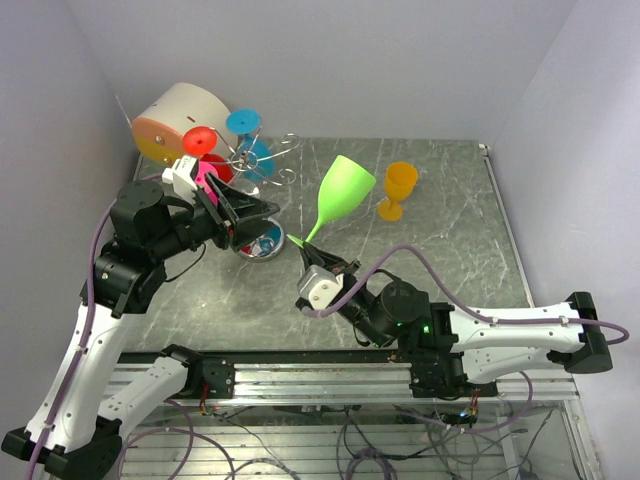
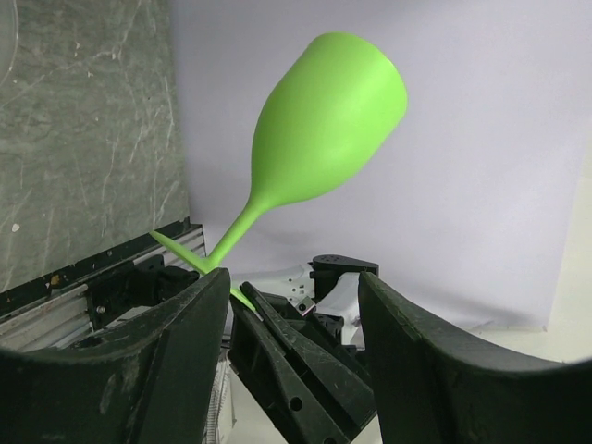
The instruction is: Take the wine glass off the wine glass rack
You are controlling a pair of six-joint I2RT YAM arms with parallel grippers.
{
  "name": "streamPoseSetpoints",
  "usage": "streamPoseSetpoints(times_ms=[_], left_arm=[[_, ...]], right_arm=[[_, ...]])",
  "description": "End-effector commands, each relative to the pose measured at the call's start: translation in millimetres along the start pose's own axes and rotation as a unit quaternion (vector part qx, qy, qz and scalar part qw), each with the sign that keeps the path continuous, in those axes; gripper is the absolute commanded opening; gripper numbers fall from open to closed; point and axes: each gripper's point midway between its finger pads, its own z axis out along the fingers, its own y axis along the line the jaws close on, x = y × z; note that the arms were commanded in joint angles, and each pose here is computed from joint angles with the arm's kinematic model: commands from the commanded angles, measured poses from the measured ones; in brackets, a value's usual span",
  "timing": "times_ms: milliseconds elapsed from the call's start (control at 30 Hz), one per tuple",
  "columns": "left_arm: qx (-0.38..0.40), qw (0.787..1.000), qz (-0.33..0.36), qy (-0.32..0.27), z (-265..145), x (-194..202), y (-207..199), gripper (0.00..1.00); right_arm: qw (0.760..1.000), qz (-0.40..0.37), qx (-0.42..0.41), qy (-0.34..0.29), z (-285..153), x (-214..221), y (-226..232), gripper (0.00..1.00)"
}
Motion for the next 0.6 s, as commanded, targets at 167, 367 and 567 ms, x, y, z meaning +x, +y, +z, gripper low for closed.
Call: streamPoseSetpoints(times_ms=[167,367,567], left_arm=[[-0.005,0.999,-0.015,0.038,-8.6,17.7,4.2,0.68],[0.003,0.999,-0.021,0.043,-8.4,19.8,3.7,0.68],[0.004,0.999,-0.023,0.047,-8.8,21.7,5.3,0.67]], right_arm=[[0.997,-0.02,0.053,-0.053,0.1,-30.3,-20.0,0.0],[0.994,-0.051,0.057,-0.072,8.7,-39.6,-12.2,0.0],[0.991,-0.076,0.061,-0.094,14.4,-47.4,-4.3,0.0]])
